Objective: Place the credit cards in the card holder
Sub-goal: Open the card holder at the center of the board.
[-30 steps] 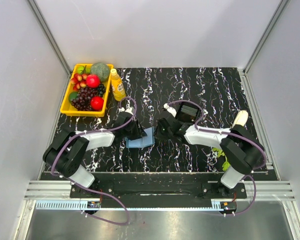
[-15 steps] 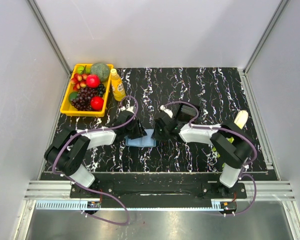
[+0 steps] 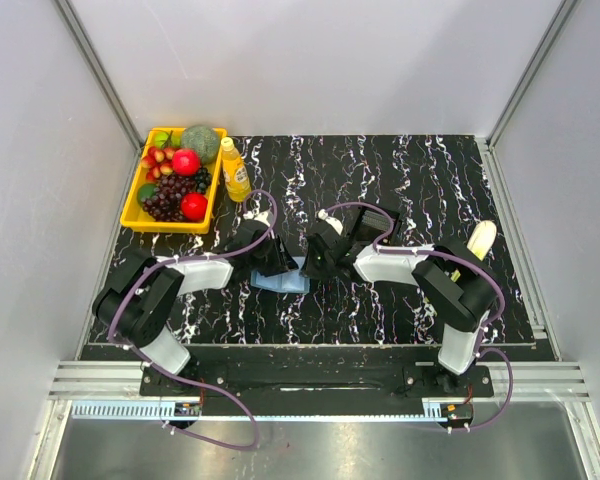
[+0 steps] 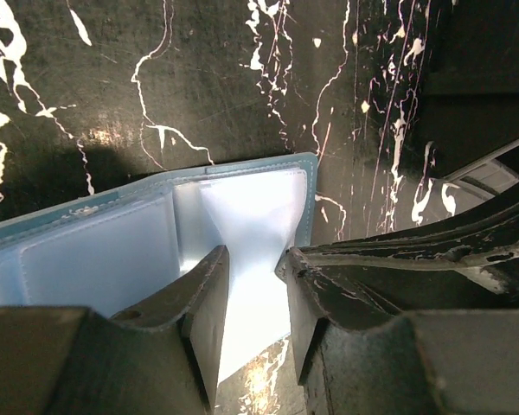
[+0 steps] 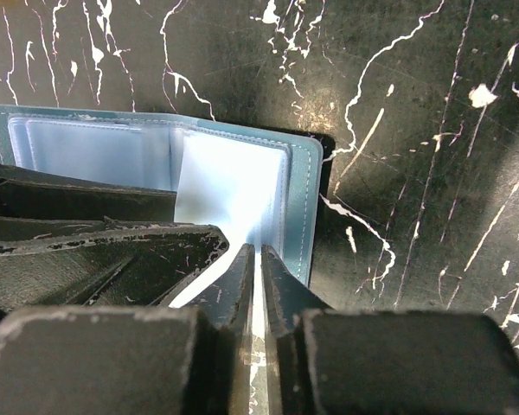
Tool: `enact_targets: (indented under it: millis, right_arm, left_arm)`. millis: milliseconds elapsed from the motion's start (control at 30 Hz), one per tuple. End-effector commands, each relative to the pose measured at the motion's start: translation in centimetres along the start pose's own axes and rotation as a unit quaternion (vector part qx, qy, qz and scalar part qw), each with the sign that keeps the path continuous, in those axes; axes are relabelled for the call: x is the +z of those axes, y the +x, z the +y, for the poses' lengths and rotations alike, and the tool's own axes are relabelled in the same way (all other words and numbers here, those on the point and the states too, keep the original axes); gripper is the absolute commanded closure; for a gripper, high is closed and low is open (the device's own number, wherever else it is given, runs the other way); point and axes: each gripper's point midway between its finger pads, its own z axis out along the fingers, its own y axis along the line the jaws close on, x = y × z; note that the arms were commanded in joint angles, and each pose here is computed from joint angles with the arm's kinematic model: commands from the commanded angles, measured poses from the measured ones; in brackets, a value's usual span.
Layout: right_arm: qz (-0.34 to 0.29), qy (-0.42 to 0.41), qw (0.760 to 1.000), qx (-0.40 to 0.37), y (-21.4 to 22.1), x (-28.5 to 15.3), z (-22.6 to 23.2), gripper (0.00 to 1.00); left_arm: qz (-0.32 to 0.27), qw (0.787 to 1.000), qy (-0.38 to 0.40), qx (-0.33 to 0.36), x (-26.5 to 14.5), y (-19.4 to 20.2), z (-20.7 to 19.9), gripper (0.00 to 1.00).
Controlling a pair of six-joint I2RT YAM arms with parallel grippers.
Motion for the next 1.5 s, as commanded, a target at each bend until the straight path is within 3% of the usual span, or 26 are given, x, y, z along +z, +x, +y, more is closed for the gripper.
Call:
enact_targets:
  millis: [0,167,267,600,733,967,1033,1467]
  right_arm:
    - [0.017,0.043,0.999,-0.006,1.4,0.7,-2.6,0.87]
    - [-0.020,0.020,0.999,-0.031,-1.4,-2.3,-0.5,0.80]
    - [-0.036,-0.004,0.999,-0.037,-2.8,-4.3,1.0,0.77]
    - [0.042,-0.111,0.992,-0.035,1.1,-7.2,4.5,0.81]
    - [0.050,-0.113,0.992,-0.041,3.0,-8.0,4.4,0.81]
    - [0.089,-0.102,0.990,-0.042,5.6,-6.1,4.8,0.74]
    - [0.100,-0.113,0.988,-0.037,6.2,-5.3,5.6,0.75]
    - [0.068,-0.109,0.992,0.009,3.8,-0.8,8.8,0.73]
  left_arm:
    - [-0.003,1.000,0.025,-0.006,-0.1,-0.3,-1.3,0.64]
    - [-0.051,0.997,-0.051,0.030,-2.5,-3.3,0.0,0.58]
    - [-0.070,0.992,-0.088,0.050,-4.2,-5.3,1.1,0.46]
    - [-0.067,0.992,-0.078,0.078,-2.4,-10.0,0.3,0.43]
    - [-0.030,0.993,-0.094,0.070,-0.6,-9.8,1.7,0.49]
    - [-0.017,0.993,-0.100,0.066,1.3,-10.8,3.5,0.44]
    - [0.007,0.994,-0.087,0.063,1.9,-10.7,3.7,0.49]
    - [0.053,0.990,-0.123,0.037,0.8,-5.4,7.0,0.53]
